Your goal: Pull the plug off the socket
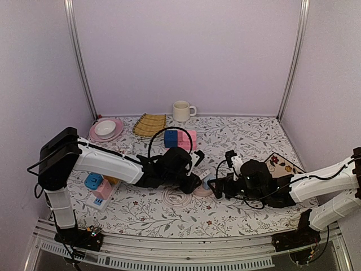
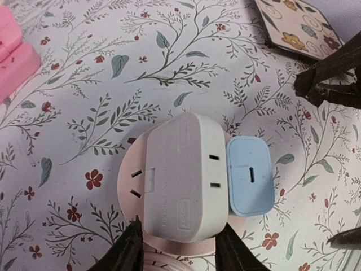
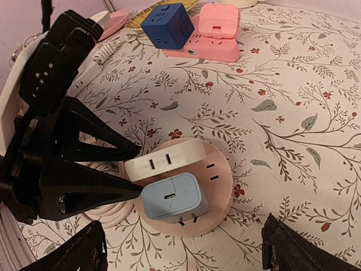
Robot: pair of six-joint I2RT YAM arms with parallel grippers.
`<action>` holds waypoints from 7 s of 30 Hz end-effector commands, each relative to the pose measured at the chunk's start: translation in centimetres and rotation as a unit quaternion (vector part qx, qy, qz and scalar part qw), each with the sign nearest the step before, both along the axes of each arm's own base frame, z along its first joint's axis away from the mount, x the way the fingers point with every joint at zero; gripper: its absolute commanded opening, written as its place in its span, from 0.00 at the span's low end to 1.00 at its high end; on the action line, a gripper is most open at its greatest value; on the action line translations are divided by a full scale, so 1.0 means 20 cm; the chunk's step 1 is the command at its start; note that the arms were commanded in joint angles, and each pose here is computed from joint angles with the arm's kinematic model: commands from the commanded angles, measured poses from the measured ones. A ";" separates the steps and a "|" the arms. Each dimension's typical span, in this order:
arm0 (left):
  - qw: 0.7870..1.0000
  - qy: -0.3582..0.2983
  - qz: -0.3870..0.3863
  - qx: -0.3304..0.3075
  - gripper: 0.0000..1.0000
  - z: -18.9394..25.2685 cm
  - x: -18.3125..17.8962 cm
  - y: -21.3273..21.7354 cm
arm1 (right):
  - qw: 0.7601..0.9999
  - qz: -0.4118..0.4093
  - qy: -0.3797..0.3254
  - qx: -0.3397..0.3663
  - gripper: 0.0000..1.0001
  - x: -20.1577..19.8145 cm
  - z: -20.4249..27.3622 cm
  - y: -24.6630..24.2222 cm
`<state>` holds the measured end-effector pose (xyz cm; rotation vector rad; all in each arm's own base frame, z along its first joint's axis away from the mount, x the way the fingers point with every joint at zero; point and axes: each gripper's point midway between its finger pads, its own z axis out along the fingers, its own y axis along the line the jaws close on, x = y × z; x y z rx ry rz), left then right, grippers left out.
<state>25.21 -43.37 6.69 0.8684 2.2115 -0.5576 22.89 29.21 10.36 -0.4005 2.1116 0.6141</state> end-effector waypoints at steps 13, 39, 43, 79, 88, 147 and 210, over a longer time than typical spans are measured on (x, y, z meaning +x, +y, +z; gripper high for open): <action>1.000 -0.025 0.000 0.009 0.24 0.03 0.04 -0.01 | 1.000 0.009 0.006 -0.001 0.82 -0.01 0.00 0.03; 0.999 -0.033 -0.012 -0.014 0.28 0.09 0.10 -0.09 | 0.998 0.039 0.012 -0.041 0.60 0.04 -0.09 0.17; 0.999 -0.037 -0.008 -0.013 0.27 0.10 0.13 -0.11 | 0.998 0.039 0.009 -0.049 0.58 0.05 -0.09 0.18; 1.000 -0.022 0.002 0.007 0.02 0.01 0.19 -0.03 | 0.994 0.045 -0.002 -0.098 0.42 0.20 -0.16 0.21; 0.998 -0.025 -0.023 -0.052 0.00 0.27 0.11 -0.08 | 0.989 0.060 0.017 -0.133 0.23 0.14 -0.26 0.21; 0.980 0.002 0.184 -0.073 0.00 0.25 0.34 0.51 | 0.980 -0.030 0.050 -0.190 0.21 0.06 -0.19 0.02; 0.972 0.117 0.117 -0.167 0.75 0.28 0.01 0.29 | 0.998 -0.029 0.034 -0.043 0.15 0.07 0.07 0.14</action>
